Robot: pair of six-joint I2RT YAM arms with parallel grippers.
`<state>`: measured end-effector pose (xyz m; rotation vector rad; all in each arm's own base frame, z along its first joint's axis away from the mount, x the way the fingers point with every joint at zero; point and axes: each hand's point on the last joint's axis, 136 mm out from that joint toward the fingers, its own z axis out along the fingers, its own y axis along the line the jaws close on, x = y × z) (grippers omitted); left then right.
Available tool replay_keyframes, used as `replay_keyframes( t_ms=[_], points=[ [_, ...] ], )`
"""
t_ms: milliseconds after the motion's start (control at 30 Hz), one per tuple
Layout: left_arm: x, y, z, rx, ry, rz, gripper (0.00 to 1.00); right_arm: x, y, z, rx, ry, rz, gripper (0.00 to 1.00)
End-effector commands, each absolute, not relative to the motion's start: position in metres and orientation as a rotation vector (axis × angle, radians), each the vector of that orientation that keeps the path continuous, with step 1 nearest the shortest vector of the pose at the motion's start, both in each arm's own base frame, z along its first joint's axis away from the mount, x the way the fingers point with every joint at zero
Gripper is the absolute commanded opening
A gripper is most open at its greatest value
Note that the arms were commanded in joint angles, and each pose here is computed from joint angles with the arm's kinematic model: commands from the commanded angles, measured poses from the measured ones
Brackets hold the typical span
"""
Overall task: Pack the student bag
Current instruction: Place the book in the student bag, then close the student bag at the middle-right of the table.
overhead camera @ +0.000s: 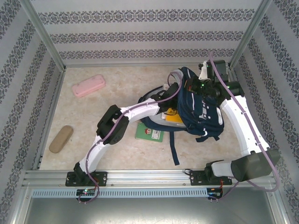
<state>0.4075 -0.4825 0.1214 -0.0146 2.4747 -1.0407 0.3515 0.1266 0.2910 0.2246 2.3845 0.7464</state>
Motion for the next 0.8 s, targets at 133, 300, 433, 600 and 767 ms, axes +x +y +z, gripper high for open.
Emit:
replay_keyframes(
  t_ms=[133, 300, 433, 600, 767],
  points=[
    [0.386, -0.403, 0.18, 0.055, 2.434, -0.837, 0.87, 0.36, 0.144, 0.27, 0.13, 2.383, 0.821, 0.0],
    [0.37, -0.337, 0.167, 0.009, 2.47, -0.693, 0.86, 0.361, 0.144, 0.227, 0.094, 2.471, 0.722, 0.0],
    [0.355, -0.284, 0.145, -0.105, 2.508, -0.623, 0.86, 0.361, 0.147, 0.189, 0.084, 2.564, 0.68, 0.07],
    [0.338, -0.238, 0.116, -0.188, 2.578, -0.534, 0.86, 0.365, 0.146, 0.151, 0.087, 2.661, 0.601, 0.33],
    [0.324, -0.215, 0.113, -0.19, 2.607, -0.478, 0.85, 0.365, 0.149, 0.143, 0.099, 2.68, 0.57, 0.52]
  ],
)
